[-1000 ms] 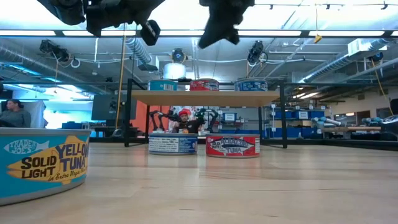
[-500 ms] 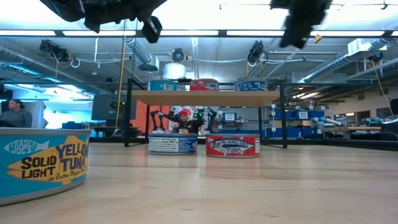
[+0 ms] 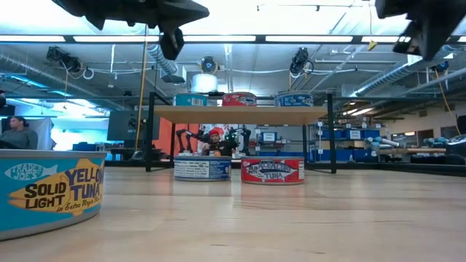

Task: Stack canned seafood by type on shelf
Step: Stack the bottom yellow and blue tuna can on top of the other yellow and blue tuna can on the shelf

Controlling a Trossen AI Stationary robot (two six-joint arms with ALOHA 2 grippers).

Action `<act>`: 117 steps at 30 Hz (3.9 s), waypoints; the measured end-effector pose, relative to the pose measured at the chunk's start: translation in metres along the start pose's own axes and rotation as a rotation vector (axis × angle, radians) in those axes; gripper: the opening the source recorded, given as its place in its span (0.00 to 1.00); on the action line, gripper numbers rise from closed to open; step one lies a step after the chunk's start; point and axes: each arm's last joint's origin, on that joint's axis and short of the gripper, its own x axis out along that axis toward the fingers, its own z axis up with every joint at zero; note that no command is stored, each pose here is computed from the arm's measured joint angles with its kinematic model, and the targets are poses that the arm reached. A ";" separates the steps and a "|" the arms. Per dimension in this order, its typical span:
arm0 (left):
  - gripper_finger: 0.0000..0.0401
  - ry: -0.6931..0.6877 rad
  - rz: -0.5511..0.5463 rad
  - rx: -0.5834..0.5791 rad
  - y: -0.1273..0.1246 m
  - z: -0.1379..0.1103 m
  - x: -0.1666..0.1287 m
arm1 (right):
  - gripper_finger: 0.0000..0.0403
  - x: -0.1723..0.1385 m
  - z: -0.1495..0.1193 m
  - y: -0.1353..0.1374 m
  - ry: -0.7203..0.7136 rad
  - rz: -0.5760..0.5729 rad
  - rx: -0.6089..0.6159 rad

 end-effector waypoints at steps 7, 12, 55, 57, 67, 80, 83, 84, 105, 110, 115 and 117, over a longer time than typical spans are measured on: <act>0.00 -0.014 0.027 -0.008 -0.002 -0.001 0.001 | 0.09 0.032 -0.004 0.009 0.013 0.080 0.060; 0.00 0.080 0.004 0.016 -0.001 -0.009 0.001 | 0.14 0.061 0.009 0.018 -0.133 0.136 0.126; 0.21 0.750 0.297 -0.967 -0.103 -0.195 0.058 | 0.14 0.044 -0.004 0.003 -0.188 0.100 -0.088; 0.22 0.760 0.331 -0.959 -0.101 -0.198 0.058 | 0.14 0.042 -0.005 0.003 -0.196 0.102 -0.097; 0.22 0.786 0.439 -0.766 -0.117 -0.173 0.063 | 0.13 0.040 -0.006 0.003 -0.205 0.108 -0.116; 0.22 0.898 0.473 -0.572 -0.124 -0.162 0.060 | 0.13 0.039 -0.004 0.003 -0.239 0.080 -0.149; 0.22 0.896 0.432 -0.568 -0.126 -0.163 0.063 | 0.13 0.039 -0.004 0.002 -0.246 0.065 -0.148; 0.22 0.903 0.437 -0.564 -0.126 -0.165 0.064 | 0.13 0.039 -0.004 0.002 -0.249 0.058 -0.148; 0.14 1.051 0.470 -0.606 -0.119 -0.196 0.075 | 0.11 0.039 -0.002 0.002 -0.273 0.033 -0.196; 0.02 1.070 0.422 -0.629 -0.121 -0.196 0.077 | 0.10 0.038 -0.001 0.002 -0.288 0.030 -0.197; 0.01 1.093 0.342 -0.679 -0.122 -0.192 0.081 | 0.10 0.038 0.001 0.003 -0.304 0.036 -0.201; 0.01 1.079 0.308 -0.702 -0.121 -0.189 0.085 | 0.10 0.038 0.001 0.003 -0.305 0.034 -0.205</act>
